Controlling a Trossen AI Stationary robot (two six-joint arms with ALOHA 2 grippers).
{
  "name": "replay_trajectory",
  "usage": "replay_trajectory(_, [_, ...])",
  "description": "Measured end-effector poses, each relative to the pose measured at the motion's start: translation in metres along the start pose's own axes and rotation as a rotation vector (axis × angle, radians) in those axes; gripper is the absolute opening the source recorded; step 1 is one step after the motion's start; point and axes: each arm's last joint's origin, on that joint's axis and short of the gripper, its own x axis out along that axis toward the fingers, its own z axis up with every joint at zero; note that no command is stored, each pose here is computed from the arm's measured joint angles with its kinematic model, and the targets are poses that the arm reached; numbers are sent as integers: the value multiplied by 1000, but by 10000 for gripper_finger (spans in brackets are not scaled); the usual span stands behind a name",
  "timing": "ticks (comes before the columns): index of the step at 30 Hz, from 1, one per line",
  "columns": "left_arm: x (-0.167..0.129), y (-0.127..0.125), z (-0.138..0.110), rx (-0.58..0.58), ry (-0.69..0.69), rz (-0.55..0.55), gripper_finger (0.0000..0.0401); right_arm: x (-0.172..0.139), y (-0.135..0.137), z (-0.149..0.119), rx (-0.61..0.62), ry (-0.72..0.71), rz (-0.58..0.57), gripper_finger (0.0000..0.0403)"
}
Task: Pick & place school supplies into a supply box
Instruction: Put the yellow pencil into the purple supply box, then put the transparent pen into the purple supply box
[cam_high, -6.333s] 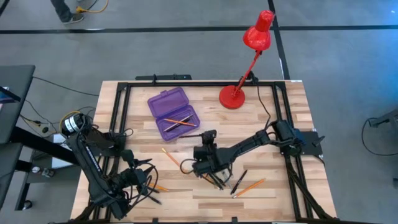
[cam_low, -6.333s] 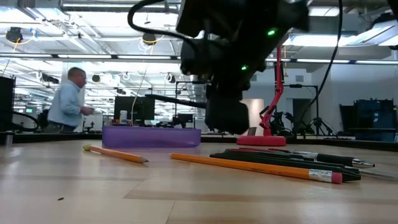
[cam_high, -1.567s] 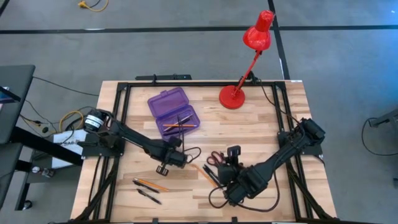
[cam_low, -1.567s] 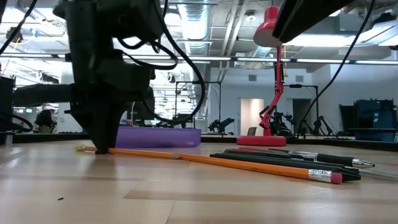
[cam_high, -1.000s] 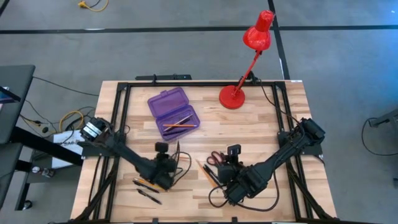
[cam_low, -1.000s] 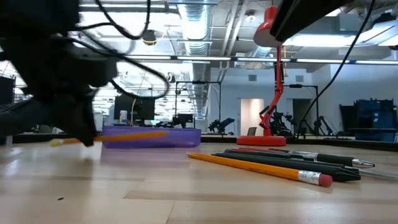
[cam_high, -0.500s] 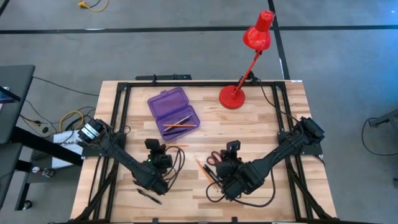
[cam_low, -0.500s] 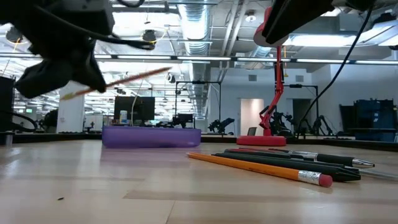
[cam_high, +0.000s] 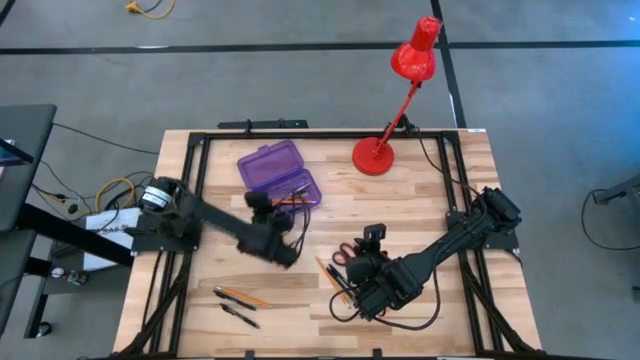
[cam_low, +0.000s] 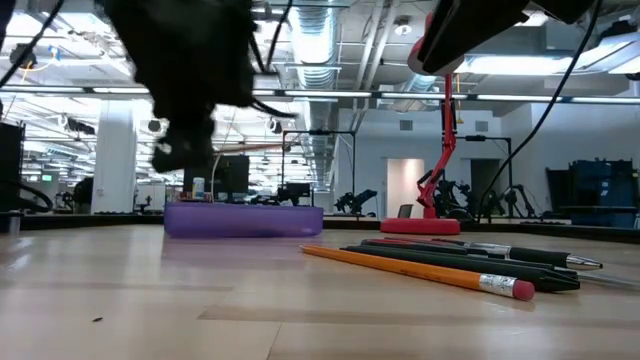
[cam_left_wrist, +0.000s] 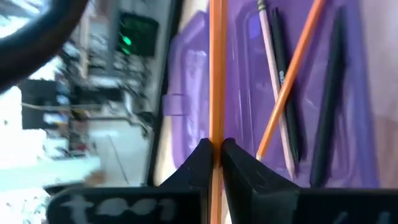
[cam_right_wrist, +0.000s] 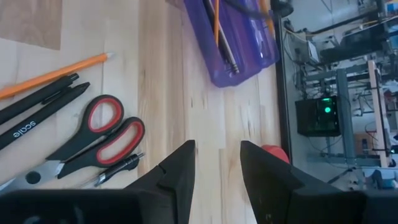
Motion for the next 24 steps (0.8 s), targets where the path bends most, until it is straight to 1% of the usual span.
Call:
replay_trajectory(6, [41,12,27,-24,45,-155,5,2,-2,0,3,0,-11,122])
replay_trajectory(9, [54,18,33,-40,57,-180,5,2,-2,0,1,2,-12,122])
replay_trajectory(12, [64,25,33,-57,89,-184,15,1,-2,0,0,3,-12,122])
replay_trajectory(15, [70,28,33,-69,117,-210,32,3,-3,0,-2,10,-16,122])
replay_trajectory(18, [71,29,33,-52,123,-226,49,5,-5,0,3,16,-19,122])
replay_trajectory(24, [65,26,33,-9,92,-193,82,11,-10,2,17,31,-27,122])
